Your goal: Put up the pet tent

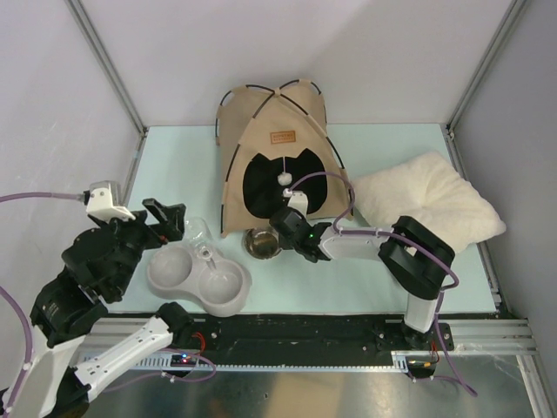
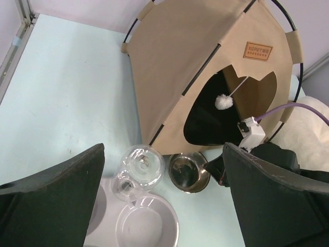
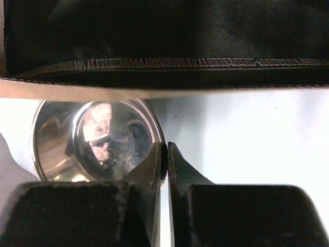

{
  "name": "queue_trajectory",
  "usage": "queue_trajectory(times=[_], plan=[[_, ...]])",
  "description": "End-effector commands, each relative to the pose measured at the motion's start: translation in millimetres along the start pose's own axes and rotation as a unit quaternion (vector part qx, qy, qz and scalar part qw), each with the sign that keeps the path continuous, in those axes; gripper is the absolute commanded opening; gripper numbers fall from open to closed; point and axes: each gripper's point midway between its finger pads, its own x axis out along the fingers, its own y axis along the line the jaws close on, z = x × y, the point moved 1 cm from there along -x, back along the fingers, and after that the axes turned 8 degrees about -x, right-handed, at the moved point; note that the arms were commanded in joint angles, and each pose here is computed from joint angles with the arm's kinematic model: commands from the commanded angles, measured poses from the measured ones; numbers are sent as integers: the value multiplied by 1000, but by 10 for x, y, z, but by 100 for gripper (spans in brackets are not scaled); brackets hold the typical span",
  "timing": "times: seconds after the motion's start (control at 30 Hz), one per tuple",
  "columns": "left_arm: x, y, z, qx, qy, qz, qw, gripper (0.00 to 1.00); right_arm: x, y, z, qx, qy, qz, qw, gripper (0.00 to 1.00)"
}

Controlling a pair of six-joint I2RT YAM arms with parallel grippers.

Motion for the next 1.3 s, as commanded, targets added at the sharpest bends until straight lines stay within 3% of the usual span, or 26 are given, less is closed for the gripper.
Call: queue_trajectory(times=[0.0,0.27,0.5,0.77,1.03,1.13,1.27], plan=[[93,-188,-29,0,19,-22,1000,100,-263,-8,172,-21,-13,-2,1000,2],[261,-430,-173,20,59,-51,997,100,-845,-71,251,-91,-19,55,994,0],[347,-839,-372,31,111,-139,984,100,-1456,-130,785,-84,-99,118,984,0],[360,-1319,-653,18,179,-248,952,100,-2261,-63,1498,-59,-217,210,951,0],[446,-1461,-920,1,225,-268,937,100,-2796,125,1730,-51,-265,301,914,0],[476,-1481,-994,-5,239,-265,934,91,-2891,177,1754,-50,-270,322,906,0],[511,-1488,-1038,-11,246,-258,934,57,-2893,204,1753,-52,-269,327,904,0]])
